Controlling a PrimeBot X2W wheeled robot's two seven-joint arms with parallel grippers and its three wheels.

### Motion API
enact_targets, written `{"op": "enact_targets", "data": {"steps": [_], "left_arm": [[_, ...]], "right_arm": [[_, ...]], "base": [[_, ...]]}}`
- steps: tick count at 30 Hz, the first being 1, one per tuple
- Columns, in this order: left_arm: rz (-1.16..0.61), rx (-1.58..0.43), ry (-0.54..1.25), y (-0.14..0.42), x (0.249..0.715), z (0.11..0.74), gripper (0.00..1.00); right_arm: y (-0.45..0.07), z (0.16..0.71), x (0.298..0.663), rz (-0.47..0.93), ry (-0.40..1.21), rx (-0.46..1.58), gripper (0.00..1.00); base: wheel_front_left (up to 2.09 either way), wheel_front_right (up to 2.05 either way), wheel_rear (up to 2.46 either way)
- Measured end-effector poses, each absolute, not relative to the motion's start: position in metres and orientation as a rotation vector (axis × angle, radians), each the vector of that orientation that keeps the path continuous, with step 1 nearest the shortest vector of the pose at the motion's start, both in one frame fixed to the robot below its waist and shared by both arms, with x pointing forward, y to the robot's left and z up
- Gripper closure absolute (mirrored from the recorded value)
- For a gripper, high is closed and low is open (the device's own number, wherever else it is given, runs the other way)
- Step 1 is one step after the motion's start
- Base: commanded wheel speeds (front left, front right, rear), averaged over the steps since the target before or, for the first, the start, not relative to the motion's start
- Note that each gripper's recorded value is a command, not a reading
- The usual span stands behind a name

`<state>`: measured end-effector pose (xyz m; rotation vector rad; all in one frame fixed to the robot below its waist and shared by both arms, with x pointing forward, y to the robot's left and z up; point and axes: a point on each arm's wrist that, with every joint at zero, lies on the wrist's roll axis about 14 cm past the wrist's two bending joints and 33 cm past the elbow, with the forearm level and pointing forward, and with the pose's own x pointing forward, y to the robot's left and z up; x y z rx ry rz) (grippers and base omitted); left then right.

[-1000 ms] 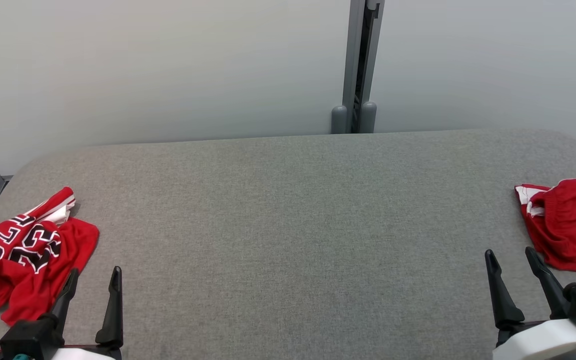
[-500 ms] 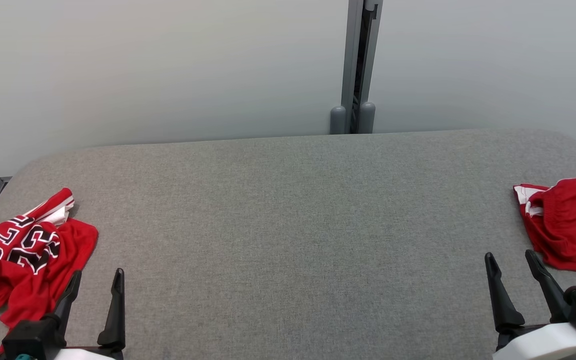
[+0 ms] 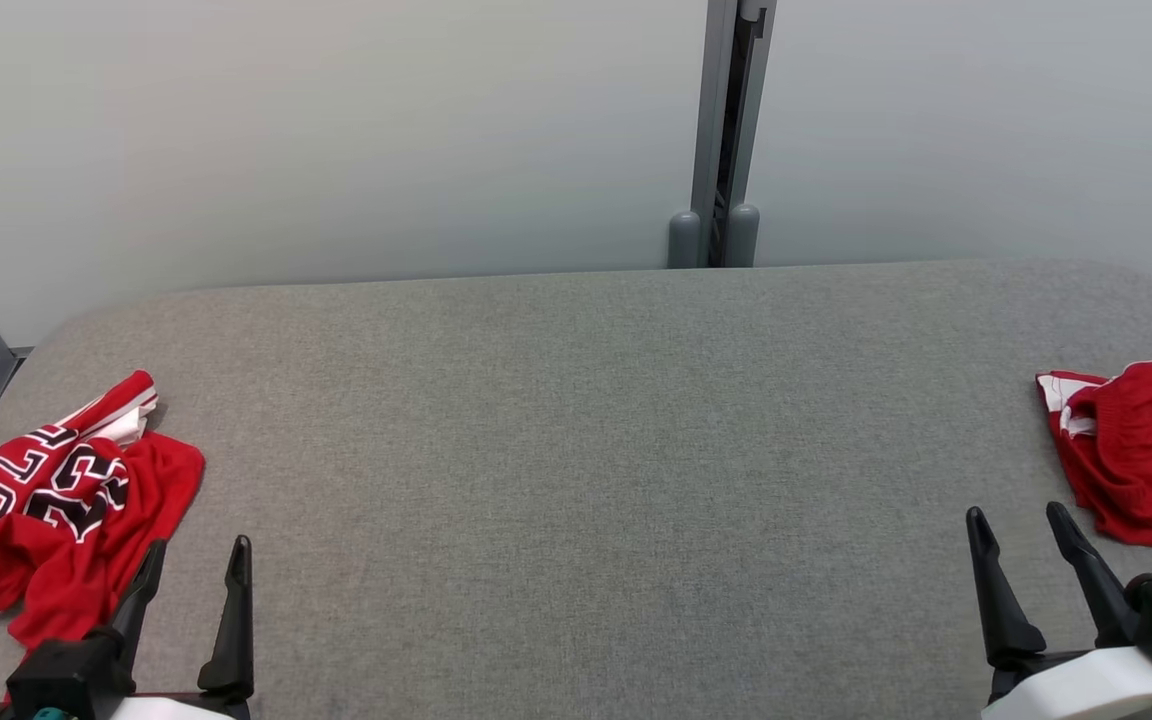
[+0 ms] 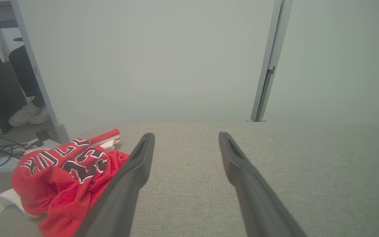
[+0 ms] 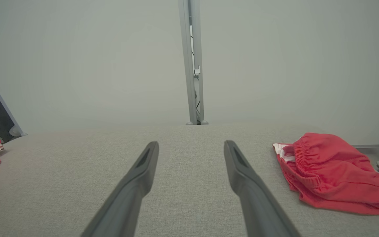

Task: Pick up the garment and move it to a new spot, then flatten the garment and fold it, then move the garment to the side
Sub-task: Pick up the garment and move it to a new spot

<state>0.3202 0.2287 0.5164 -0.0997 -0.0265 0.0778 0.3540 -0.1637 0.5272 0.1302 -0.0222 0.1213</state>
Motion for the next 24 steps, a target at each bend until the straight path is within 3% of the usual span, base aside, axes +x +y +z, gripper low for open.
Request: {"op": "enact_targets", "data": {"steps": [10, 24], "left_arm": [[0.139, -0.107, -0.055, 0.248, 0.310, 0.524, 0.00], [0.373, -0.094, -0.117, 0.317, 0.255, 0.535, 0.00]], "right_arm": [[-0.136, 0.528, 0.363, 0.205, -0.021, 0.132, 0.00], [-0.036, 0.539, 0.381, 0.496, -0.030, 0.148, 0.00]], "base": [[0.00, 0.00, 0.00], [0.00, 0.00, 0.00]]}}
